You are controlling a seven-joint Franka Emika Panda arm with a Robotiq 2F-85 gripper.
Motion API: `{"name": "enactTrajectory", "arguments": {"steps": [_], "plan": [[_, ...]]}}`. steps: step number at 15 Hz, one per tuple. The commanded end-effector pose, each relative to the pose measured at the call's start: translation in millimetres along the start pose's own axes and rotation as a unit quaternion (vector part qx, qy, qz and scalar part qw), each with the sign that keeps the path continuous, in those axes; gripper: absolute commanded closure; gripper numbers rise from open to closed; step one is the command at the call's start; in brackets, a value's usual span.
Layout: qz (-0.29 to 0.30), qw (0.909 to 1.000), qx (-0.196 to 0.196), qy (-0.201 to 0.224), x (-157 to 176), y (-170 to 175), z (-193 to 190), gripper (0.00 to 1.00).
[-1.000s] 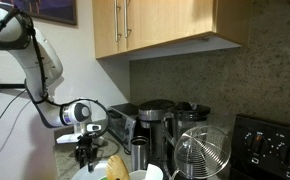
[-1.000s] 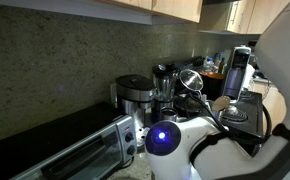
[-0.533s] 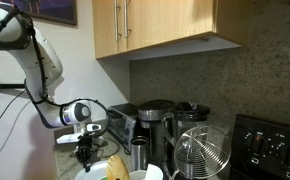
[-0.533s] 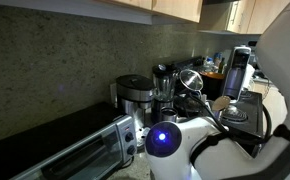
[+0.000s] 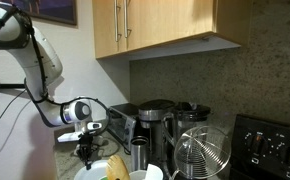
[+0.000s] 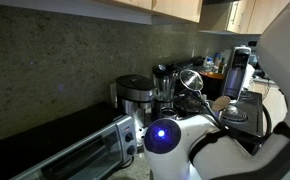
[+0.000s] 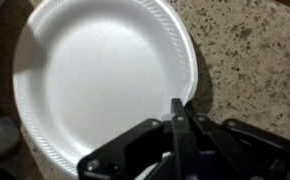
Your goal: Use the white towel to wipe the white plate, then put the white plate on top of the microwave
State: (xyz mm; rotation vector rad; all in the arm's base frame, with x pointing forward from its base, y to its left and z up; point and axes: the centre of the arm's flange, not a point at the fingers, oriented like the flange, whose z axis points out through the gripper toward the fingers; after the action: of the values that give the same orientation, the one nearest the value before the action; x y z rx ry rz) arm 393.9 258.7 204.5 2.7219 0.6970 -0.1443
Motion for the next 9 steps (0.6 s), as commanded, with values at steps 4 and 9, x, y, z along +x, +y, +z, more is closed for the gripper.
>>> {"name": "enactTrajectory", "arguments": {"steps": [4,9], "plan": [[0.008,0.9986,-0.017,0.05,0,5,-77,0.98],[-0.009,0.9954,-0.052,0.08,-12,-7,-143,0.98]]}}
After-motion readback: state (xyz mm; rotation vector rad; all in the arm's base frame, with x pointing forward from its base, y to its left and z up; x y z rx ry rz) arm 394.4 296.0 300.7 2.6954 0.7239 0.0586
